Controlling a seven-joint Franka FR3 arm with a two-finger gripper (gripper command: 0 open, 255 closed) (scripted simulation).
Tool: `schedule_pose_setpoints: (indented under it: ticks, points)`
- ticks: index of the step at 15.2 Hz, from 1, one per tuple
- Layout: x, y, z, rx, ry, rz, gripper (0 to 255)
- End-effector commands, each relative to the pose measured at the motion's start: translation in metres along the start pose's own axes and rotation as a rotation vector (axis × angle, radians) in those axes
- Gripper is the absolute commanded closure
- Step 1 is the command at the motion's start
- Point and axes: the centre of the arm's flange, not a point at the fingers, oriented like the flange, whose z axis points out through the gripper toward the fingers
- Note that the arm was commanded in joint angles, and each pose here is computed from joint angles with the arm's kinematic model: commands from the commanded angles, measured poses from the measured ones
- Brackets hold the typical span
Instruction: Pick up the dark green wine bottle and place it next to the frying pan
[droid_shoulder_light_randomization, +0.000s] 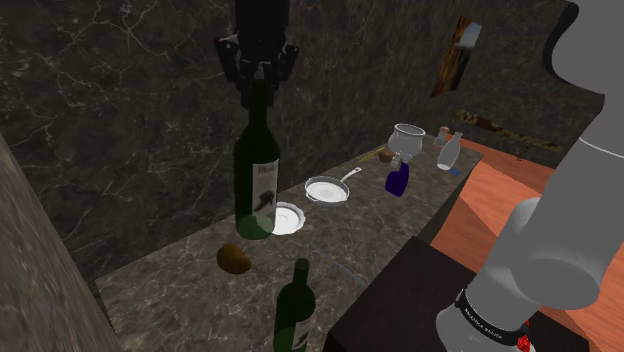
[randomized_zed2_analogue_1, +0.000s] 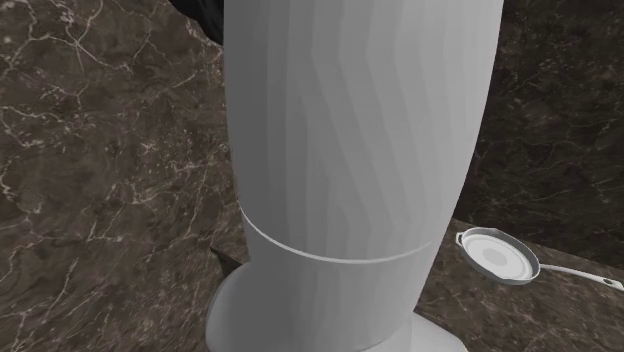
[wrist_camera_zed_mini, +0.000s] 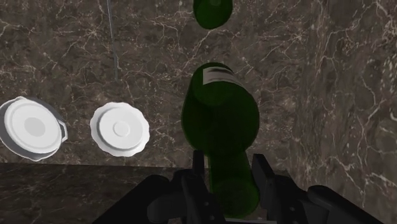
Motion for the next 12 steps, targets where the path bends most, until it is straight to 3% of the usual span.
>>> schedule_pose_setpoints:
  ticks: [1,12]
  points:
    - [0.002,0.0,-0.011,0.0,0.0,0.0,255]
    - [0.006,0.0,-0.069,0.0,0.0,0.0,255]
